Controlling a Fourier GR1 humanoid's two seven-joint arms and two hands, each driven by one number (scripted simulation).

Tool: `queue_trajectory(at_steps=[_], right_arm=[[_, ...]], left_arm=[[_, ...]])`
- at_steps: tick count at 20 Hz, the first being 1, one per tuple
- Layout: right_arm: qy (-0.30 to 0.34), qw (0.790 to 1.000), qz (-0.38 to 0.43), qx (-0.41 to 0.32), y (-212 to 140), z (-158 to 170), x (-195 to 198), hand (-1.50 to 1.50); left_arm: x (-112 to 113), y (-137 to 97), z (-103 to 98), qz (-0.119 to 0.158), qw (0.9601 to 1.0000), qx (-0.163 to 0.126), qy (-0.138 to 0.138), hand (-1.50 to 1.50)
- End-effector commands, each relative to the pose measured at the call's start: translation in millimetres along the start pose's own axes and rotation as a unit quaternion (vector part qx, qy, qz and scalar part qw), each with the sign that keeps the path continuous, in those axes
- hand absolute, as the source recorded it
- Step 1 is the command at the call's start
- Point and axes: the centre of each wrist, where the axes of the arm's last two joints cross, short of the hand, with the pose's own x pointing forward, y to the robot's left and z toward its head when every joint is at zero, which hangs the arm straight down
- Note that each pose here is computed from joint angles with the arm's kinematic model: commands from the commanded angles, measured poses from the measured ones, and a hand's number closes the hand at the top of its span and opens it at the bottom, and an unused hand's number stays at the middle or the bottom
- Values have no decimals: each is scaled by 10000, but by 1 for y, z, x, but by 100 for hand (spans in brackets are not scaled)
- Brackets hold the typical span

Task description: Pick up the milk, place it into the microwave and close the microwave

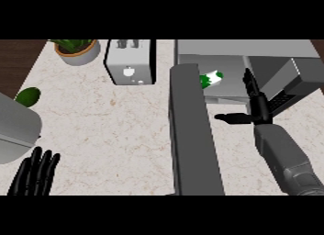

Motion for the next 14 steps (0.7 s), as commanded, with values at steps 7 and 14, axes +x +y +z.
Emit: queue_trajectory(at_steps=[7,14], right_arm=[[361,9967,-718,-100,-13,80,-45,-150],[322,9881,-1492,171,-17,128,-62,-150]], left_arm=[[-1,-8,0,248,9974,-662,123,-150],[-27,-26,-1,223,9872,-1544,338,150]])
